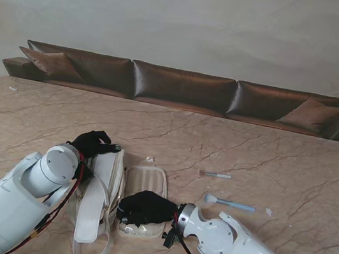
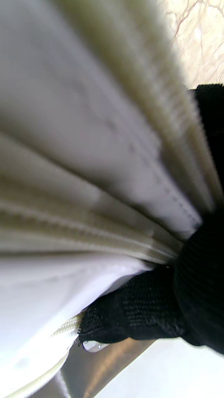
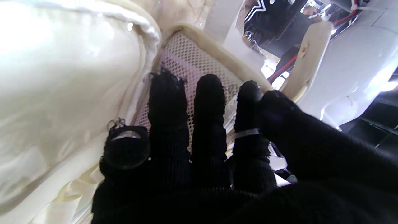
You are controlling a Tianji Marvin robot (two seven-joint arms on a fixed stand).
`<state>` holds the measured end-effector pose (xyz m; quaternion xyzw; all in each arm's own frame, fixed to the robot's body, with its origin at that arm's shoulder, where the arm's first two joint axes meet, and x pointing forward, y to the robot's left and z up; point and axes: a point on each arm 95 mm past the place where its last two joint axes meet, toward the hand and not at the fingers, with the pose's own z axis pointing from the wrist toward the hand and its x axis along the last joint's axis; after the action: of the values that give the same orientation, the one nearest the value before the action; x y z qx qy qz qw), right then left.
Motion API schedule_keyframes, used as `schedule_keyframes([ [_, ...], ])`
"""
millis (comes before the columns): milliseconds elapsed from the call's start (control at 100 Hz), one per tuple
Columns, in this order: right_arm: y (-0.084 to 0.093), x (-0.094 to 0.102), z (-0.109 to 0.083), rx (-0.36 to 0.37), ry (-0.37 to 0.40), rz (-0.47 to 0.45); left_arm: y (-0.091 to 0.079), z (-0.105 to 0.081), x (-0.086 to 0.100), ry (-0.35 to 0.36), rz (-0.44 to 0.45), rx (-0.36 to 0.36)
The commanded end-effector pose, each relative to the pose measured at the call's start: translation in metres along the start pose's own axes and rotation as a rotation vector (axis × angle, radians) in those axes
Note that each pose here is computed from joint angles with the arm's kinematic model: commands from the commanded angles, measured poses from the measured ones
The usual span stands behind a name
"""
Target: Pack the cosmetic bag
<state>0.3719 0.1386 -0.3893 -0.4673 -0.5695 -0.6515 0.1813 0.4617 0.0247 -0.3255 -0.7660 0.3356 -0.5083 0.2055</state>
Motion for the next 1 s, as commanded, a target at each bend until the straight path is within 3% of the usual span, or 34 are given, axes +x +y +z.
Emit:
schedule_keyframes([
  [0, -0.016, 0.013, 0.007, 0.029, 0.053, -0.004, -0.001, 0.001, -0.002, -0.014, -0.002, 0.009],
  [320, -0.033, 0.024, 0.007, 0.076, 0.098, -0.059, 0.004, 0.002, 0.0, -0.013, -0.003, 0.006],
  [540, -0.032, 0.026, 0.005, 0.076, 0.101, -0.114, 0.005, 0.002, 0.0, -0.007, -0.007, 0.003],
  [990, -0.012, 0.019, -0.009, -0.115, -0.082, -0.221, 0.002, -0.001, -0.004, 0.018, -0.009, -0.025],
])
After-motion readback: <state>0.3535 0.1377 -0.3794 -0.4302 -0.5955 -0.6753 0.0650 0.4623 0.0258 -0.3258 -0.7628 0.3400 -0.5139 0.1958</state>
